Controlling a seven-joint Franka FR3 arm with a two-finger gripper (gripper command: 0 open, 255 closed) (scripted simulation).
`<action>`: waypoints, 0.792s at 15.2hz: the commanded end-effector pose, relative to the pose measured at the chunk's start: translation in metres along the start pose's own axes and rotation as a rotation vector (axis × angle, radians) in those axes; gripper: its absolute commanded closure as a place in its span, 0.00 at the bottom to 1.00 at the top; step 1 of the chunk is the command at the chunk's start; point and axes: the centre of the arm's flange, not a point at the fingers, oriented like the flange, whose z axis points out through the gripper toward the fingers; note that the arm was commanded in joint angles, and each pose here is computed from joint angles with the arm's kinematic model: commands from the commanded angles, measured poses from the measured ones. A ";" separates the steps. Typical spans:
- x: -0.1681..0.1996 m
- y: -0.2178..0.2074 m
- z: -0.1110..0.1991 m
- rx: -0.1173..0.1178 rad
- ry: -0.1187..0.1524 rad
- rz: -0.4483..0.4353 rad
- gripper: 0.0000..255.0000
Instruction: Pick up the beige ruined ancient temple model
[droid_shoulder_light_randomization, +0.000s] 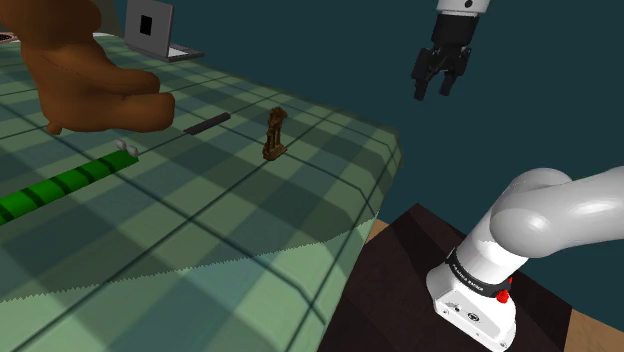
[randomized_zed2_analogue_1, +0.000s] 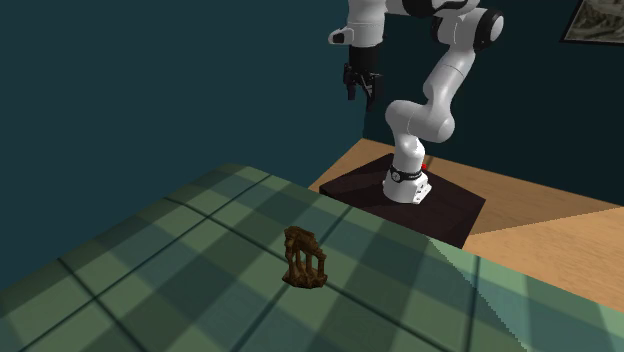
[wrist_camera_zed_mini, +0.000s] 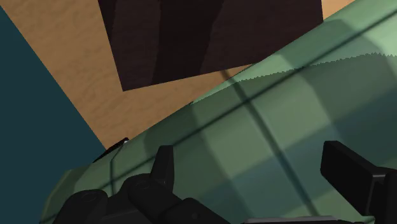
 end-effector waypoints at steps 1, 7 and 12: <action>0.000 0.000 0.000 0.000 0.000 0.000 0.00; 0.061 -0.049 0.018 -0.006 -0.003 0.004 0.00; 0.111 -0.090 0.034 -0.011 -0.005 0.007 0.00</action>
